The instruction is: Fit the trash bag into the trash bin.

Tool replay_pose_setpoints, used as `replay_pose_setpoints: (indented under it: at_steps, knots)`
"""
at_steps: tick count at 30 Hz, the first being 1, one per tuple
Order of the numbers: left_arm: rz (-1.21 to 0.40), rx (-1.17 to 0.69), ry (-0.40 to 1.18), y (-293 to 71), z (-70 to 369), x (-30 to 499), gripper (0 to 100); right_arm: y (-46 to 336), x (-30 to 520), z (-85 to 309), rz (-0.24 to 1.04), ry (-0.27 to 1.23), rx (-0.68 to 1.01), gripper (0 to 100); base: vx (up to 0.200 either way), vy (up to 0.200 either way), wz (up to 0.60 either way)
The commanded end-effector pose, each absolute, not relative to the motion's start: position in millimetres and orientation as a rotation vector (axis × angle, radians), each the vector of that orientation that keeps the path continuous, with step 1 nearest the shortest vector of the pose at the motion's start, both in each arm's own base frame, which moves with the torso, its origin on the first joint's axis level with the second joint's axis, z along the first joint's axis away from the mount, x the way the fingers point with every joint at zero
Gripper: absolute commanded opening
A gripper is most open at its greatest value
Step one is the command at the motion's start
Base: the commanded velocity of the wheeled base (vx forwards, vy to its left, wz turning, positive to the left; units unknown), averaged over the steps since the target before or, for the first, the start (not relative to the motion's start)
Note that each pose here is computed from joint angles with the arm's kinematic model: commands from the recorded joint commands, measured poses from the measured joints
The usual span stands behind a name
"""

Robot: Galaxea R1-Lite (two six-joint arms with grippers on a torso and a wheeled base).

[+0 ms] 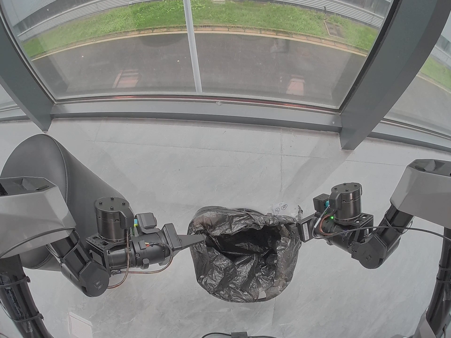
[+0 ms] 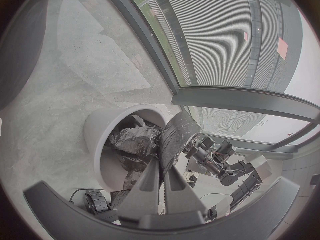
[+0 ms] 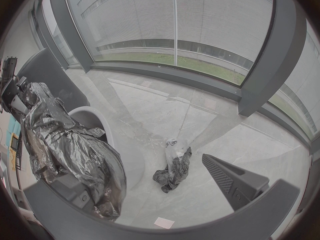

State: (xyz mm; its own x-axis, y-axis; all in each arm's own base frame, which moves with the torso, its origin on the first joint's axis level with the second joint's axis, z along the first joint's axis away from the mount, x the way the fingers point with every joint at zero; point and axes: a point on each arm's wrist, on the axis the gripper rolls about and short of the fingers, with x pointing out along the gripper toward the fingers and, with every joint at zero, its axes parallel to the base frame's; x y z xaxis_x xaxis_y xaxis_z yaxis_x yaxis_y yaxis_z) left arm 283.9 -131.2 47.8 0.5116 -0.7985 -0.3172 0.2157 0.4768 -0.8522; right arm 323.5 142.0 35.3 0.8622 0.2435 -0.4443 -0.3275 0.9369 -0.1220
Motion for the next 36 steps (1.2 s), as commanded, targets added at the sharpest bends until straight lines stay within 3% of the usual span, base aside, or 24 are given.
replay_pose_setpoints:
  at_steps: [1,36]
  knots:
    - [-0.697,-0.852,0.816,-134,38,291,0,137,318,39,0.294,0.441,-0.193,100,0.000,0.000,0.00]
    - [-0.636,-0.850,0.731,-112,26,331,0,140,331,24,0.287,0.399,-0.175,100,0.000,0.000,0.00]
